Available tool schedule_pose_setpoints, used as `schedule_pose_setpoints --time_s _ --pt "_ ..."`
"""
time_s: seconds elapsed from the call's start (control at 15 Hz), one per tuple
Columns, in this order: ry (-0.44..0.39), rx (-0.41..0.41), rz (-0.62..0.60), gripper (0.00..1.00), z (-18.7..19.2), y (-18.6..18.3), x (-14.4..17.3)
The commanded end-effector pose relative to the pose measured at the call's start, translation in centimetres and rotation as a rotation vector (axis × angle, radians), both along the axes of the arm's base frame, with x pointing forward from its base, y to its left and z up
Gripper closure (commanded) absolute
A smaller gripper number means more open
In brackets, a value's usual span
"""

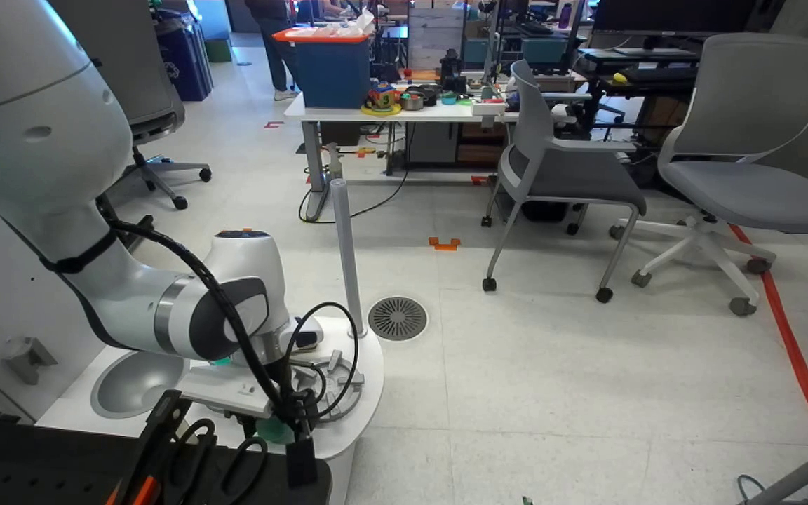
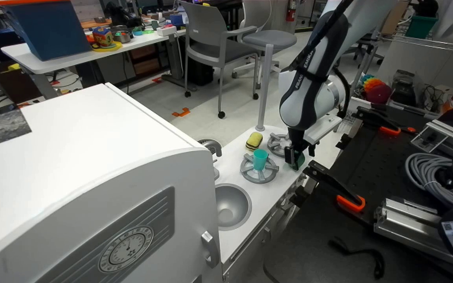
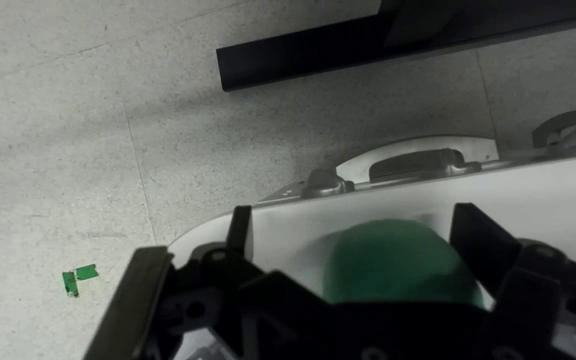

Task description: Move the green plush to the left

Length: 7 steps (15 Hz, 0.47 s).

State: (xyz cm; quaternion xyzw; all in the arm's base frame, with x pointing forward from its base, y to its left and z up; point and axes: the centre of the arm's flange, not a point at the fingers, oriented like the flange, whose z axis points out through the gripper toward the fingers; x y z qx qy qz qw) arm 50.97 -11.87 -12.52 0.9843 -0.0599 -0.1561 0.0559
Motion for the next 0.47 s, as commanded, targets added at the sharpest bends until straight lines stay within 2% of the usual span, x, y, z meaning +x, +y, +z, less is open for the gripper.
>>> schedule_pose_setpoints --time_s 0.0,0.13,0.27,0.33,0.4 --pt "-0.013 0.014 0.045 0.0 5.6 -0.5 -2.1" --pt "-0.069 0.049 0.079 0.0 8.7 -0.8 -3.8" --pt "-0.131 0.14 0.081 0.0 11.7 -1.5 -5.2" --pt "-0.088 0.052 0.068 0.0 6.7 -0.8 -1.9" --pt "-0.105 0.078 0.072 0.0 8.0 -1.1 -2.5"
